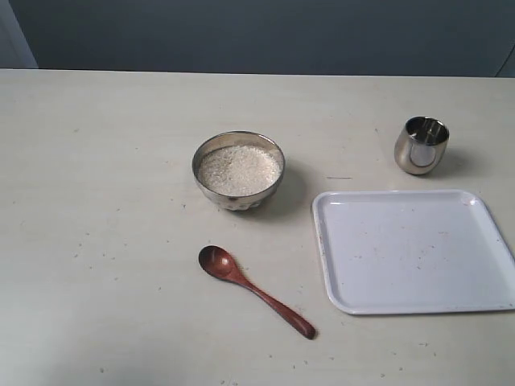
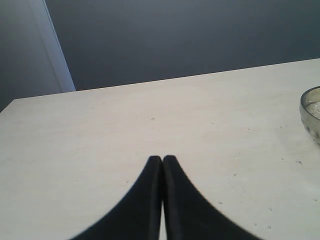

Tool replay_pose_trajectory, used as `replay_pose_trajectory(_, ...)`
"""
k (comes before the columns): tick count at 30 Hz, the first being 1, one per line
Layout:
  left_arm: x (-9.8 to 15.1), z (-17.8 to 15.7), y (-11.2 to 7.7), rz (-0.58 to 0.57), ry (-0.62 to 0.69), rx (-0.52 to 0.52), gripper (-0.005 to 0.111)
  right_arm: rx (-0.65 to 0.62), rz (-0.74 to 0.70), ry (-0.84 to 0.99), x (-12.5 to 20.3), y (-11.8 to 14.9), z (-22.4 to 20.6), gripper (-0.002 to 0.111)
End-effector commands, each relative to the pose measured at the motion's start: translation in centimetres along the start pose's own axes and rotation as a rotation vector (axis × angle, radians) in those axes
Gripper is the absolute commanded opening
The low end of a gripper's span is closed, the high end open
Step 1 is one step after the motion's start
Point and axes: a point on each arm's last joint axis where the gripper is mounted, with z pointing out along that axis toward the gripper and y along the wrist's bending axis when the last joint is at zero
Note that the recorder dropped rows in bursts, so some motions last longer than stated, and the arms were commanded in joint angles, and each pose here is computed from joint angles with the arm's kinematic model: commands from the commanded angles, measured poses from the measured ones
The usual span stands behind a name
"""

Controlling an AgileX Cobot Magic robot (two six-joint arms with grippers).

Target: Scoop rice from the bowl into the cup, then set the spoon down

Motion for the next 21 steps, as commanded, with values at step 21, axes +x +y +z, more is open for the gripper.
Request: replay_pose_trajectory(21,-0.2,-0.1,0.0,-0.005,-0.01,0.003,0.001,-0.111,-0.311,0.179,-7.1,6.7,1.8,0.0)
